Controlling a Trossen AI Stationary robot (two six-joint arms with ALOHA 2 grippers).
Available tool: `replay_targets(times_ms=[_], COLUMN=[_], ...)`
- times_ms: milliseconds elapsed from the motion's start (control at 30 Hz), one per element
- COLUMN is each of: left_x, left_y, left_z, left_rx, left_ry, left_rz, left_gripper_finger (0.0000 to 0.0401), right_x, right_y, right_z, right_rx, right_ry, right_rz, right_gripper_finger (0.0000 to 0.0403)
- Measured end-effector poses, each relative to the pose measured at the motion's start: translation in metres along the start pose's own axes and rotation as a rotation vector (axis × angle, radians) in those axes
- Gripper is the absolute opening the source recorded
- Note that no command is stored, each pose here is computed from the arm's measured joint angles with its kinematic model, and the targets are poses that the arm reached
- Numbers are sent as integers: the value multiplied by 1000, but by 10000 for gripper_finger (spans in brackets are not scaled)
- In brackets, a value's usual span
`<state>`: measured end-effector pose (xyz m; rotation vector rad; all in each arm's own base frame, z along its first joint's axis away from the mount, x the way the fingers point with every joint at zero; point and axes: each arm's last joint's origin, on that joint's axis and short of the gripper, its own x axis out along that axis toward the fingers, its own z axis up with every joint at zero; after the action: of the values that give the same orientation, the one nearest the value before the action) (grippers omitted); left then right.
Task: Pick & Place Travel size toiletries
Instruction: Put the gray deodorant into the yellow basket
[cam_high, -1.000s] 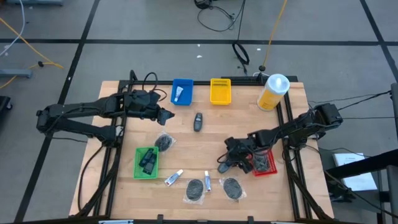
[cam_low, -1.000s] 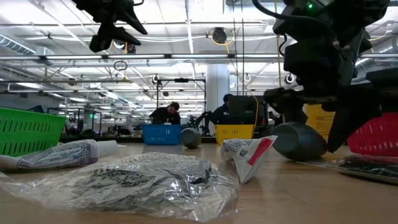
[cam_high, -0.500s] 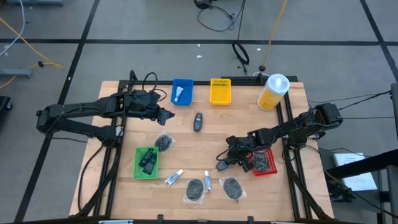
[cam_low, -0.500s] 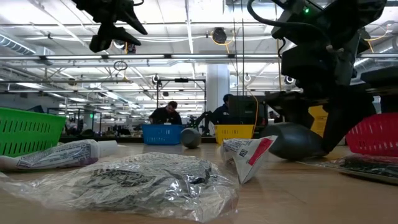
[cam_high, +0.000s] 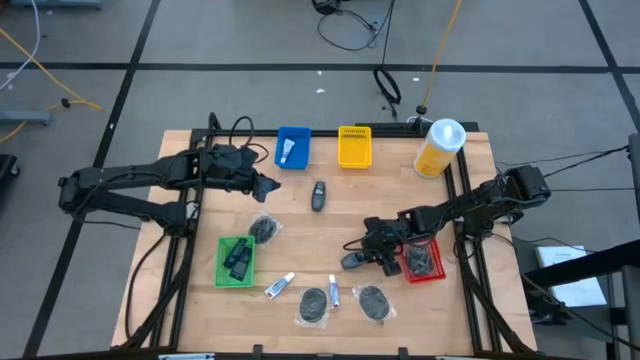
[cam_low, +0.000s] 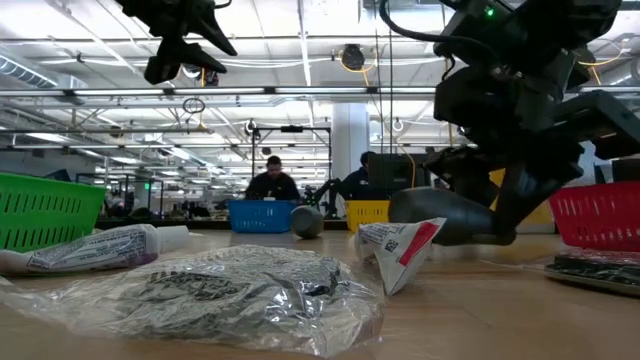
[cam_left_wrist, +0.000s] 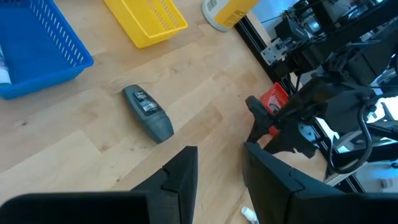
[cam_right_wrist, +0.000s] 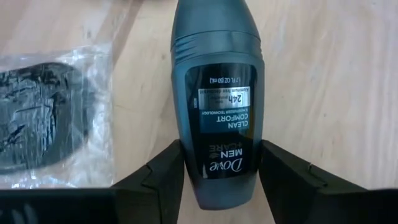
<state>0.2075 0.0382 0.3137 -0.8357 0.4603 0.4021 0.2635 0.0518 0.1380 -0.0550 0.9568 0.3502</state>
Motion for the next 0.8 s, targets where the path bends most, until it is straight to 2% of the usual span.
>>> replay_targets(times_ms=[233, 500, 800], left_x=[0, 0, 0], left_y=[0, 0, -1], left_z=[0, -1, -2], left_rx=[21, 43, 136], left_ry=[4, 10, 32], left_rz=[-4, -2, -26], left_gripper_finger=[124, 124, 124], right_x=[-2, -19, -45], right_y=[-1, -7, -28], right_z=[6, 15, 22], right_rx=[45, 119, 278], right_ry=[-63, -158, -285], right_rz=[-27, -128, -237], right_gripper_finger=[169, 169, 169])
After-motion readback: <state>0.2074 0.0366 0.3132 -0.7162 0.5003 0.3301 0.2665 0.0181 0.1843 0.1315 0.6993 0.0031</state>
